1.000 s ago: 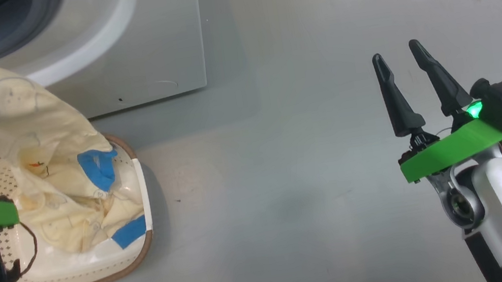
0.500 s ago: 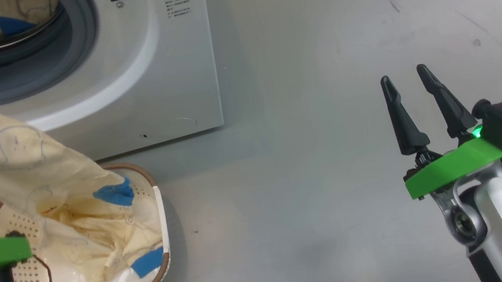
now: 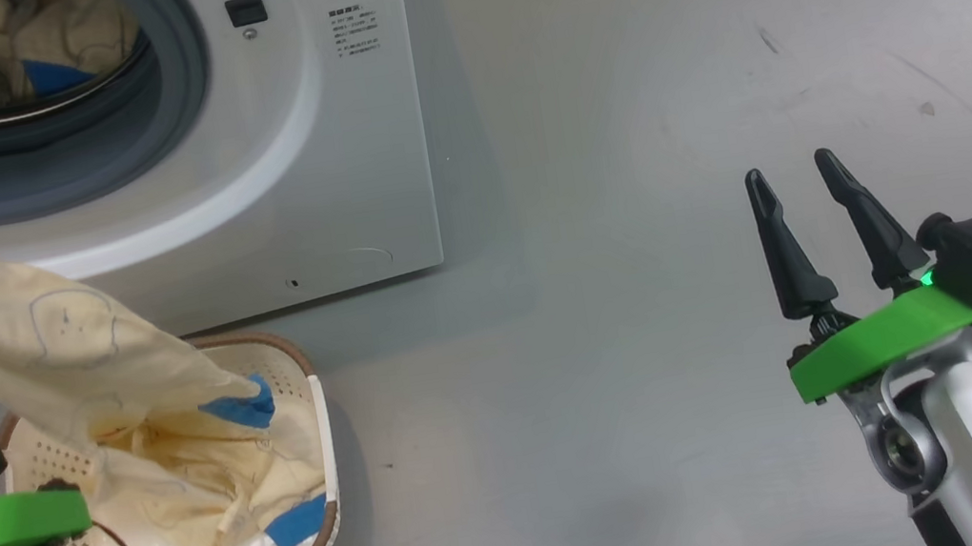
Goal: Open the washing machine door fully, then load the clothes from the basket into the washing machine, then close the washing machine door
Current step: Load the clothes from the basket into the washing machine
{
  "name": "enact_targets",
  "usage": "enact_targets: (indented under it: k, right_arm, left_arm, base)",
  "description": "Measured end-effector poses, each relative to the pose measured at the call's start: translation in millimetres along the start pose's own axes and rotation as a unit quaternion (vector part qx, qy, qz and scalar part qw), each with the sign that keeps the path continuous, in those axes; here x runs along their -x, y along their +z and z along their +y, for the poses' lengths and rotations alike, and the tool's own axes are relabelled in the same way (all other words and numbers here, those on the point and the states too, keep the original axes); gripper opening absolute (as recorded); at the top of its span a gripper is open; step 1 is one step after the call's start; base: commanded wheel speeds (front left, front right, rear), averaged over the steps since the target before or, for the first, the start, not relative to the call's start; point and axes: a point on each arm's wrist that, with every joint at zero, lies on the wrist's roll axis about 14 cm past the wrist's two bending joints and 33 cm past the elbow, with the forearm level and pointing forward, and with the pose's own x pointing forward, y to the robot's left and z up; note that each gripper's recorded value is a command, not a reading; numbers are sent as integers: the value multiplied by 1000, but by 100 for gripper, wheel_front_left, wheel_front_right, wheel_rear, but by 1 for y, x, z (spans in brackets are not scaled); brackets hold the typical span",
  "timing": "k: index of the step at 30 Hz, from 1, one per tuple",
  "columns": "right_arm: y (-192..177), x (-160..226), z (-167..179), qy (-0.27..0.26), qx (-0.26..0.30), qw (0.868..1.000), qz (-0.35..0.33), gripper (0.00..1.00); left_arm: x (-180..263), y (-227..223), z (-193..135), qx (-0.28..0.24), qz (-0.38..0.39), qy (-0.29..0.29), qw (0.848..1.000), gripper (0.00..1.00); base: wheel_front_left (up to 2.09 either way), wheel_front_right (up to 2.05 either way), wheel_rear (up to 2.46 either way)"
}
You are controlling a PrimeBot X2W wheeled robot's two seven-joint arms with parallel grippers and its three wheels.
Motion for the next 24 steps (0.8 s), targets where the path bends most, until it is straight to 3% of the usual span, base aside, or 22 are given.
enact_targets:
  k: [11,24]
  right_arm:
    - [-13,-2,-3,-3,3,1000,17,100]
    - [-43,-21,-19,-19,-2,999,48,100]
  left_arm:
    - [-10,-12,4,15,7,6,1000,0]
    - [-99,-20,28,6,-13,-4,1000,0]
  base:
    - [0,0,0]
    - [0,0,0]
